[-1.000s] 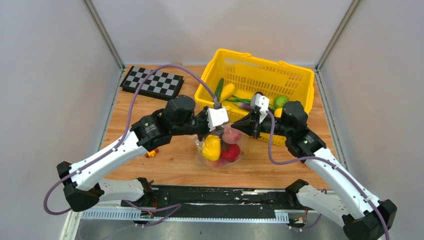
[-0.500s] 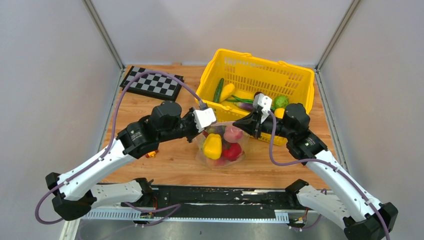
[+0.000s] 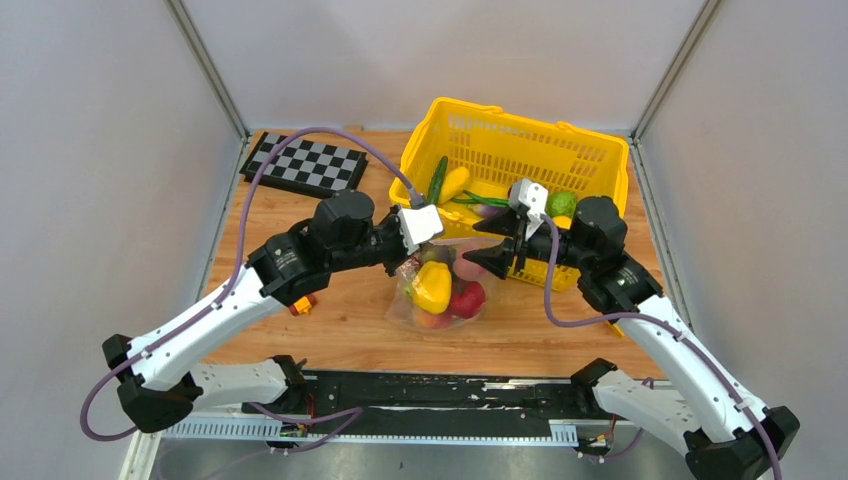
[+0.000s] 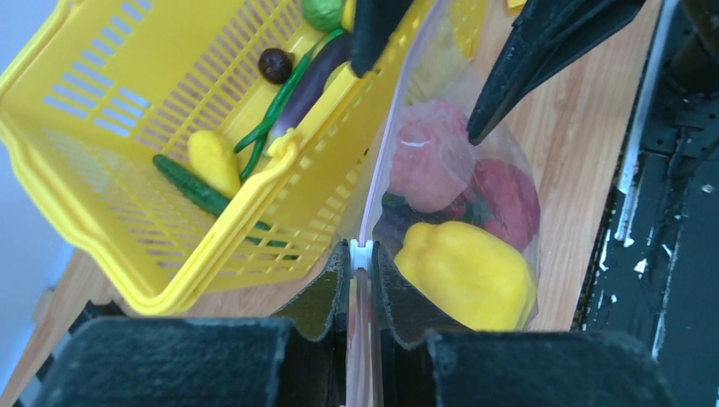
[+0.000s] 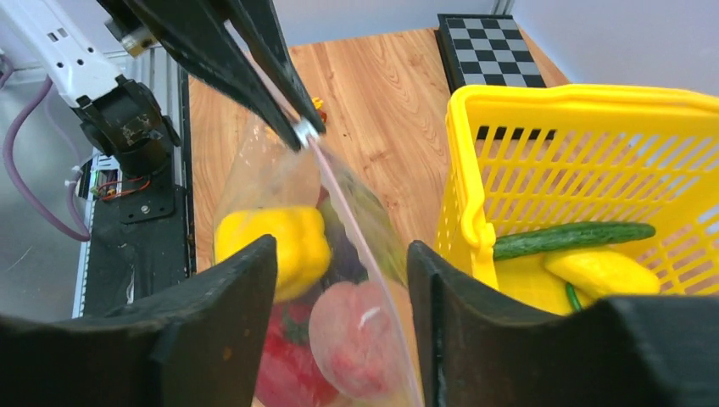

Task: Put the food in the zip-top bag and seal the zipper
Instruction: Zip the zipper food storage bag at the center of the board.

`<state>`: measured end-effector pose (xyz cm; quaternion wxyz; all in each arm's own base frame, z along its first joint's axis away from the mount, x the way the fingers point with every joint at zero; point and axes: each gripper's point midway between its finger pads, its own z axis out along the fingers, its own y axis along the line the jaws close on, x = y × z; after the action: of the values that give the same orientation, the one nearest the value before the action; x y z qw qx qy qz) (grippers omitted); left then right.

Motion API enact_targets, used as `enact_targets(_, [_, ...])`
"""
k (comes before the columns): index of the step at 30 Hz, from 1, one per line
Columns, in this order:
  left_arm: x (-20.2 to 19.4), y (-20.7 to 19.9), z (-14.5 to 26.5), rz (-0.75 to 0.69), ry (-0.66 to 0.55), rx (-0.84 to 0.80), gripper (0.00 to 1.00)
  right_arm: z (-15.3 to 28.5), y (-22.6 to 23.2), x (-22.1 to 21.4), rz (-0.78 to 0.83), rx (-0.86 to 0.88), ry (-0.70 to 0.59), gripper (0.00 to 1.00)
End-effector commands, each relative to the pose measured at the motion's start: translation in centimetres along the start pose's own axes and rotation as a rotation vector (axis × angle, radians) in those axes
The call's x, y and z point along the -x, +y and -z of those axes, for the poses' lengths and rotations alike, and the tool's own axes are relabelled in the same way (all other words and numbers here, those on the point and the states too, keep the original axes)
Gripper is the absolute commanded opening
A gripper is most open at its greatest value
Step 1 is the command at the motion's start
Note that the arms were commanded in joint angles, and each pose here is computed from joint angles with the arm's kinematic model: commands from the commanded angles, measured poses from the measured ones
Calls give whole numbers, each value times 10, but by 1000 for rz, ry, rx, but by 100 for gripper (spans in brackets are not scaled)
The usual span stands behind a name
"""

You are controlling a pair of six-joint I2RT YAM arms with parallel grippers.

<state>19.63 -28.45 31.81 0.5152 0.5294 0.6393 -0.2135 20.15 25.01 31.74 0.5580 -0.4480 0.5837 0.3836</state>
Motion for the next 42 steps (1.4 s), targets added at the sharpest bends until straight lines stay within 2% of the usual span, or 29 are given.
enact_targets(1, [39,-2,4,-63,-120,-53,0,-1,1,30,65,47,-10,61])
enact_targets(5, [41,-3,1,-76,-112,-73,0,-9,-5,28,56,61,27,64])
enact_targets(8, [39,-4,-1,-69,-107,-78,0,-16,2,23,30,136,45,64])
enact_targets(13, [38,-5,-1,-42,-119,-69,0,-26,24,19,24,246,62,58])
enact_targets(17, [37,-5,-2,-32,-119,-69,0,-34,31,15,38,260,76,48])
enact_targets(20, [35,-7,-3,-26,-115,-74,0,-37,26,14,40,230,71,44])
enact_targets(25, [29,-9,-2,-11,-112,-73,0,-37,26,14,45,213,42,23])
enact_targets(29, [30,-10,4,-11,-135,-64,0,-37,27,11,29,222,54,17])
enact_targets(33, [27,-8,8,-17,-129,-45,0,-37,25,11,33,206,48,6])
enact_targets(36, [20,-6,9,-17,-115,-28,0,-36,25,11,41,196,37,0])
enact_targets(42, [11,-5,12,0,-101,-5,0,-34,22,9,42,170,40,0])
